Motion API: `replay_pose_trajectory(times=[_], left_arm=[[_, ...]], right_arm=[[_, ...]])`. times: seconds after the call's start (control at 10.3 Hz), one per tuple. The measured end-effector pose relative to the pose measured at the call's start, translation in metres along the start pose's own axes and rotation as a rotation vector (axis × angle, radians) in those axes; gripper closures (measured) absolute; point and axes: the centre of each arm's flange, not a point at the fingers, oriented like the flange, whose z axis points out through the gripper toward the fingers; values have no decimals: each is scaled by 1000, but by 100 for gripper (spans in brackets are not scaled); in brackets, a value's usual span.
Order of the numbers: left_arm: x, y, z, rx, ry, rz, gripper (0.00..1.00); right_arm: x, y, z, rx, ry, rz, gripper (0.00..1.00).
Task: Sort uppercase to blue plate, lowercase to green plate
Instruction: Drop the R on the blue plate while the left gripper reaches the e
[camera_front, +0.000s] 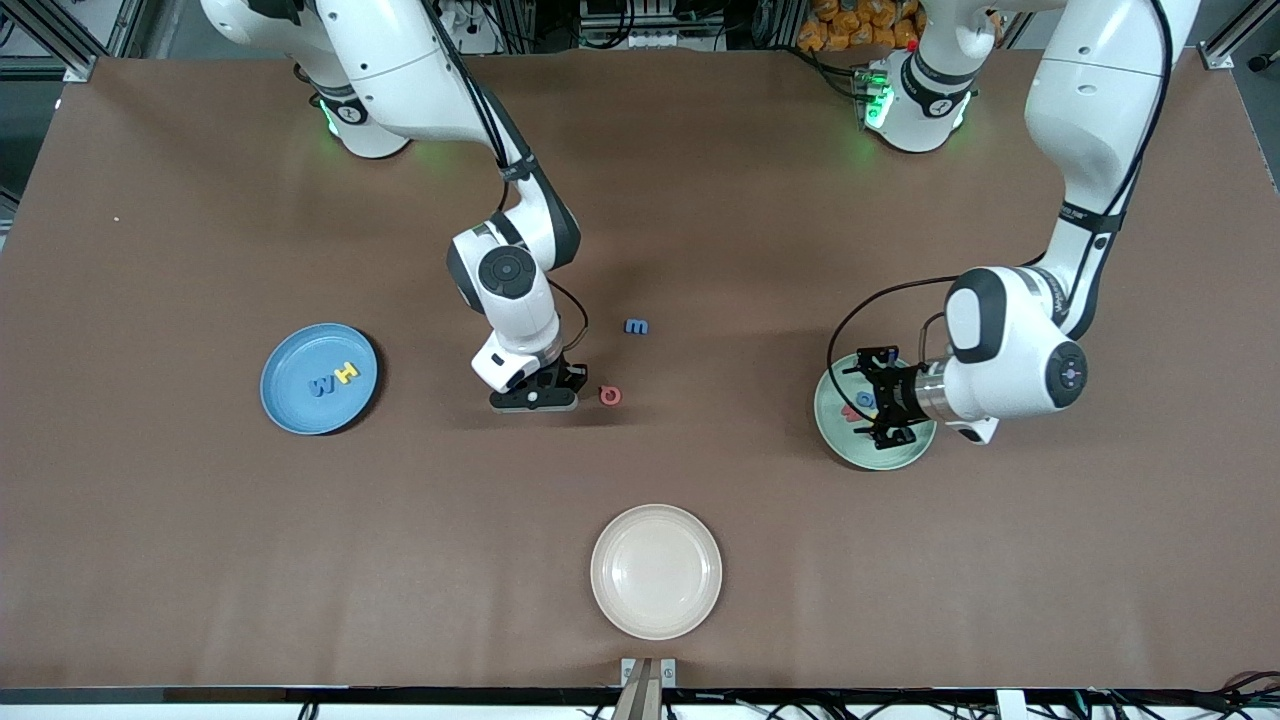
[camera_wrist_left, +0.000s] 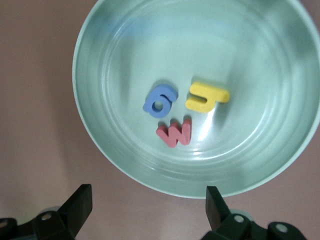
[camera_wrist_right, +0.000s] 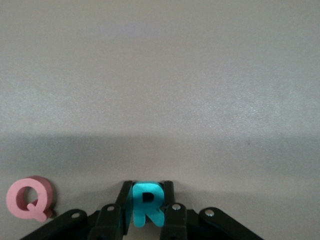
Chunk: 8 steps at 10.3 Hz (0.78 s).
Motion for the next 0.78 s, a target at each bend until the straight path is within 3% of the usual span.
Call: replay_pose_trajectory(times=[0.39, 0.78], left_arm=[[-51, -26, 7, -15, 138, 152, 0], [-129, -82, 44, -25, 328, 295, 0]], right_arm=[[12, 11, -9, -29, -27, -38, 71], [55, 71, -81, -78, -124, -124, 71]])
